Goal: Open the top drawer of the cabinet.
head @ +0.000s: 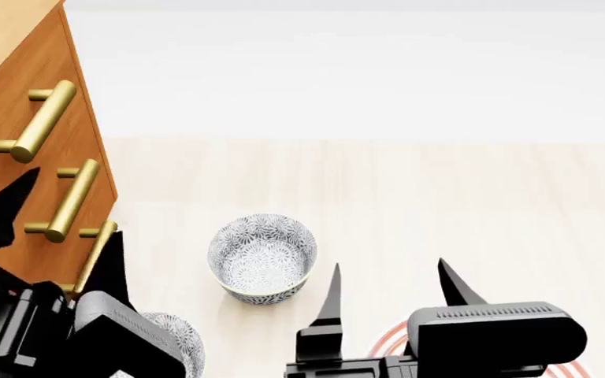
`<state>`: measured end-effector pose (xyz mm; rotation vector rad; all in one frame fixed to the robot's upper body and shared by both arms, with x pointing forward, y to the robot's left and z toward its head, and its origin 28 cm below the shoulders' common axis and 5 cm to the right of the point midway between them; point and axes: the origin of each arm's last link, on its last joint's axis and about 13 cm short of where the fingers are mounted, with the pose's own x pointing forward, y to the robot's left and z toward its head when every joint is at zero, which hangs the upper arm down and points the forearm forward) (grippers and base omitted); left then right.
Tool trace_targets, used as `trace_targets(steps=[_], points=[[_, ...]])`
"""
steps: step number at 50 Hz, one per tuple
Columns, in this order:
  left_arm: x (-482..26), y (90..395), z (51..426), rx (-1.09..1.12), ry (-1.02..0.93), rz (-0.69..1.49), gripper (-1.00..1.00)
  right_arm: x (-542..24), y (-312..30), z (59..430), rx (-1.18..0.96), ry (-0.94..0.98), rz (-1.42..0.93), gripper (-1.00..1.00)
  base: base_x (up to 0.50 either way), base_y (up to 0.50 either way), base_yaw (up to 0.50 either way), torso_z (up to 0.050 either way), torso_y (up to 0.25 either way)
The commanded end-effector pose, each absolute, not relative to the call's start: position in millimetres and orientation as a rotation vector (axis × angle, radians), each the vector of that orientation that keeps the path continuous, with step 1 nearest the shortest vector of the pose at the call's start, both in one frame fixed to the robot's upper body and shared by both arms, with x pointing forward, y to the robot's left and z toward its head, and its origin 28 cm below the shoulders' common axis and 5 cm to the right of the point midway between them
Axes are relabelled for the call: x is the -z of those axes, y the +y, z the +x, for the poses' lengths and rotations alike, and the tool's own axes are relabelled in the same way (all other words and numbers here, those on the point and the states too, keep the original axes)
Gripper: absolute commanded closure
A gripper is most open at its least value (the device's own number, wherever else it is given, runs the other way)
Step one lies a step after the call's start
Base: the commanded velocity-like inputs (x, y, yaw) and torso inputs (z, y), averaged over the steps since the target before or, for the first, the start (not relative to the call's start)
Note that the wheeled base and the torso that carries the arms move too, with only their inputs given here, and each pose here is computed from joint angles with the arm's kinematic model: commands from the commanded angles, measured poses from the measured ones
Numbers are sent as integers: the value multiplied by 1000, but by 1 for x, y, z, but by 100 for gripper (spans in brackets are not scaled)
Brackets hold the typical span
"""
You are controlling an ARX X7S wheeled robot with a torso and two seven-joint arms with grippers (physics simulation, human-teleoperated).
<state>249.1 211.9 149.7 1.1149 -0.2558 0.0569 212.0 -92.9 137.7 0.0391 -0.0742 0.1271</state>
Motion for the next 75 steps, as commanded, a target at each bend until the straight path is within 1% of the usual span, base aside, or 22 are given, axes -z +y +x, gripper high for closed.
trace_targets(steps=[1,8,15,18,27,35,49,68,75], points=[[-152,220,263,-91,-303,1247,-100,-137,-94,214,-119,-84,47,-100,0,0,0,0,0],[-159,222,277,-88,-284,1228,-100,-134,-94,216,-121,-81,43,-100,0,0,0,0,0],[-156,229,305,-123,-238,1232,-100,-132,-96,216,-113,-78,44,-100,0,0,0,0,0],[-154,230,311,-125,-223,1238,-100,-132,-96,216,-111,-78,43,-100,0,0,0,0,0],[-154,231,316,-125,-195,1282,-100,-133,-97,215,-107,-80,40,-100,0,0,0,0,0],[-154,237,325,-193,-187,1346,-100,-132,-99,215,-104,-83,41,-100,0,0,0,0,0],[-156,247,334,-248,-154,1360,-100,-131,-100,215,-101,-85,45,-100,0,0,0,0,0],[-142,254,341,-275,-116,1376,-100,-132,-100,214,-101,-85,39,-100,0,0,0,0,0],[-142,256,352,-301,-127,1436,-100,-129,-100,213,-99,-79,37,-100,0,0,0,0,0]])
